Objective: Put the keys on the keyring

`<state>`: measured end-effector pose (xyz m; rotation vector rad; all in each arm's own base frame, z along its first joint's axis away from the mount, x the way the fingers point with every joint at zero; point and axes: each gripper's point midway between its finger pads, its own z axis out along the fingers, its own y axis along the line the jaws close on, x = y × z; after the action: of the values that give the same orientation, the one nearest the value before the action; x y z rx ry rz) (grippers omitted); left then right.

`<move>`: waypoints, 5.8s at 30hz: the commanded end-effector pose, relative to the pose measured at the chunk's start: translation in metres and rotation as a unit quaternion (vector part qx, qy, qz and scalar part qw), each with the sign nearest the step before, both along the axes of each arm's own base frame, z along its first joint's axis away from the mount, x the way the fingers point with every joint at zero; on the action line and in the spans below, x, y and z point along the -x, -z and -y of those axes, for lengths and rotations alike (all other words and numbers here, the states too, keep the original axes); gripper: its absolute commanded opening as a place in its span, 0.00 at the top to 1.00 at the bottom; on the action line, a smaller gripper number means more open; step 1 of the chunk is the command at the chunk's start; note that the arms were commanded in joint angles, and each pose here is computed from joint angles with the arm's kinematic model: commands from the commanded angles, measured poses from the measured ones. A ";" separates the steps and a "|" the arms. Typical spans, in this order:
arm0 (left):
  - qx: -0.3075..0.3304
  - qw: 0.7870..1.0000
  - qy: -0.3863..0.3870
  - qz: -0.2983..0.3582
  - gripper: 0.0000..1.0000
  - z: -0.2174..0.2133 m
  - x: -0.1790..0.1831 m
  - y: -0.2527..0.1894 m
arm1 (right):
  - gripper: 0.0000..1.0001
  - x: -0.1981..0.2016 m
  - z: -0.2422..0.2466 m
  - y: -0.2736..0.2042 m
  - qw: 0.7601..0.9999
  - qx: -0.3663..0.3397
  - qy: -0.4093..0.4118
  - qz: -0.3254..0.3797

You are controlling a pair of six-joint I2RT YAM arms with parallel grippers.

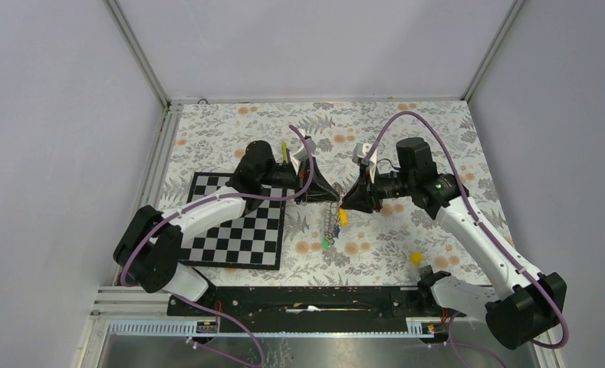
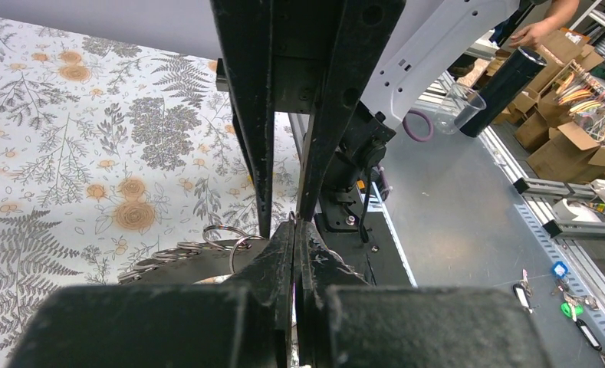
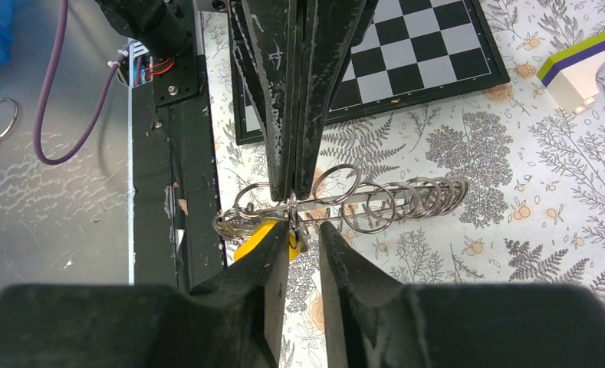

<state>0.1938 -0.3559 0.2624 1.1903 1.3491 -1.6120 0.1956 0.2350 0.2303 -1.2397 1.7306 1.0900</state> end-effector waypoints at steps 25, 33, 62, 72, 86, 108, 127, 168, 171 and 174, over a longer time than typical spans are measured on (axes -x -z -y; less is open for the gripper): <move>0.037 0.998 0.008 0.058 1.00 -0.002 0.001 -0.021 | 0.85 -0.001 -0.006 -0.030 0.999 -0.033 -0.023 0.018; 0.019 0.997 0.004 0.076 0.97 -0.003 -0.003 -0.013 | 1.00 -0.006 0.000 -0.031 0.999 -0.008 -0.006 0.033; -0.046 0.988 0.009 0.146 0.69 0.029 -0.013 0.001 | 1.00 -0.011 0.008 -0.013 0.995 0.097 0.026 -0.004; -0.044 0.988 0.013 0.149 0.75 0.029 -0.012 -0.003 | 1.00 -0.009 0.011 -0.007 0.994 0.104 0.027 -0.004; -0.044 0.987 0.019 0.151 0.86 0.026 -0.009 -0.004 | 1.00 -0.007 0.011 -0.008 0.994 0.104 0.025 -0.003; 0.051 0.995 0.016 0.087 1.00 -0.002 -0.001 -0.045 | 0.74 -0.005 0.008 -0.018 0.999 0.045 0.025 0.005; 0.044 0.995 0.019 0.093 1.00 -0.003 0.000 -0.034 | 0.78 -0.007 0.004 -0.020 0.999 0.035 0.017 -0.001; 0.067 0.995 0.032 0.062 1.00 -0.003 0.007 -0.031 | 0.59 -0.001 0.004 -0.047 0.998 0.004 -0.002 0.062; 0.065 0.996 0.032 0.059 1.00 -0.003 0.006 -0.029 | 0.60 -0.006 0.001 -0.044 0.998 0.000 0.001 0.055; 0.064 0.996 0.032 0.056 1.00 -0.002 0.006 -0.028 | 0.61 -0.008 -0.003 -0.042 0.999 -0.007 -0.003 0.045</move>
<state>0.1901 -0.3538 0.2762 1.2136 1.2276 -1.6475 0.1943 0.2319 0.2589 -1.2830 1.6985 1.0216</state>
